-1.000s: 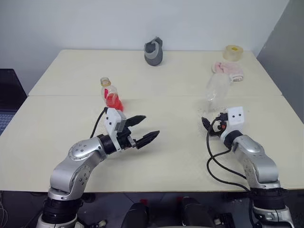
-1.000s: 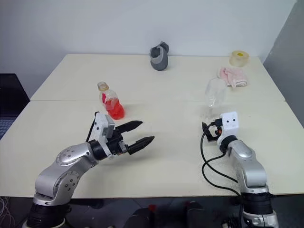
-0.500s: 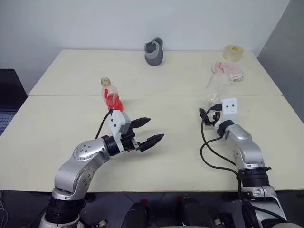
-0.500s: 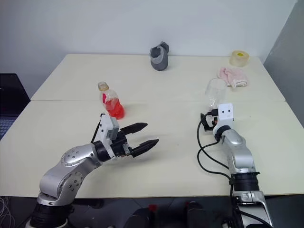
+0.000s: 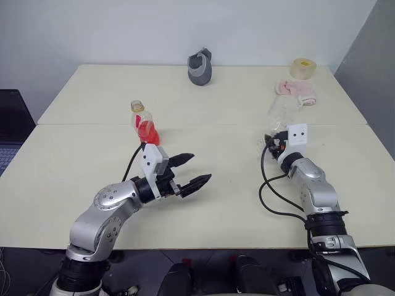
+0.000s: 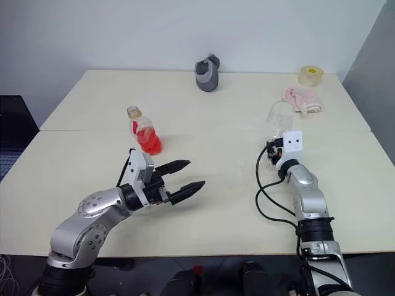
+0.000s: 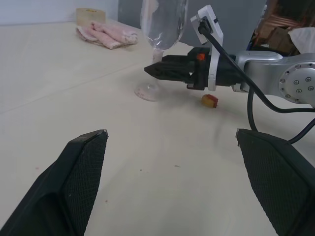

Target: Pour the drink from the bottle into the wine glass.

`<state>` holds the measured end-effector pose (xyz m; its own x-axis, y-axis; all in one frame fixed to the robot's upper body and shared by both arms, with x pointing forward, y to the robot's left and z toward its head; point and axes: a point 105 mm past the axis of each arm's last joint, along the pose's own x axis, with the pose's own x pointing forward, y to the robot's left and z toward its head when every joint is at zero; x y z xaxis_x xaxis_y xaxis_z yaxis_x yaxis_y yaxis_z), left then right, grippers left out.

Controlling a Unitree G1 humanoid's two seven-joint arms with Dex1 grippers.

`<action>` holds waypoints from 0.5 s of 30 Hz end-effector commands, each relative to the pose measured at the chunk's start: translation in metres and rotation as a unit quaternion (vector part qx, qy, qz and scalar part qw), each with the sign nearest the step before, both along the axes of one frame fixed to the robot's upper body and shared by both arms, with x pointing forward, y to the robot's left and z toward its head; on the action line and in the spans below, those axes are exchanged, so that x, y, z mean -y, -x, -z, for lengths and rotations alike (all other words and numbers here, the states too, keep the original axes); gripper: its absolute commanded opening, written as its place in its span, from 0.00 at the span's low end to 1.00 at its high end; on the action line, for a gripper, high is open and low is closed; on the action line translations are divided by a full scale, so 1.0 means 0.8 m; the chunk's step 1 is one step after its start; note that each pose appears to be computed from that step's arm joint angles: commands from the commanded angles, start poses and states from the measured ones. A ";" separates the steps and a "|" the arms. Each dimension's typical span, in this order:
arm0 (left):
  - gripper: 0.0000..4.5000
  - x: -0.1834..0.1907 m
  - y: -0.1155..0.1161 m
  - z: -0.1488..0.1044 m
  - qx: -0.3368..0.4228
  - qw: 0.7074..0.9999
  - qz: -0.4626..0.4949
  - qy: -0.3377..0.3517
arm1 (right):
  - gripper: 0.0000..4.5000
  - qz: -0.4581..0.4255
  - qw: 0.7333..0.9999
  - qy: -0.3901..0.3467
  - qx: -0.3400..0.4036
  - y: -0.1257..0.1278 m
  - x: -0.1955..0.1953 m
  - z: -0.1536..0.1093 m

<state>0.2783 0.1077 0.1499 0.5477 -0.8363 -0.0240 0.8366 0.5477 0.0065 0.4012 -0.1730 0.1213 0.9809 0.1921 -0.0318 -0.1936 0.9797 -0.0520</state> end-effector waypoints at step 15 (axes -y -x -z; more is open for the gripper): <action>1.00 -0.051 0.009 0.003 0.009 0.995 -0.098 -0.018 | 0.03 -0.227 0.972 0.013 0.050 0.026 -0.126 -0.058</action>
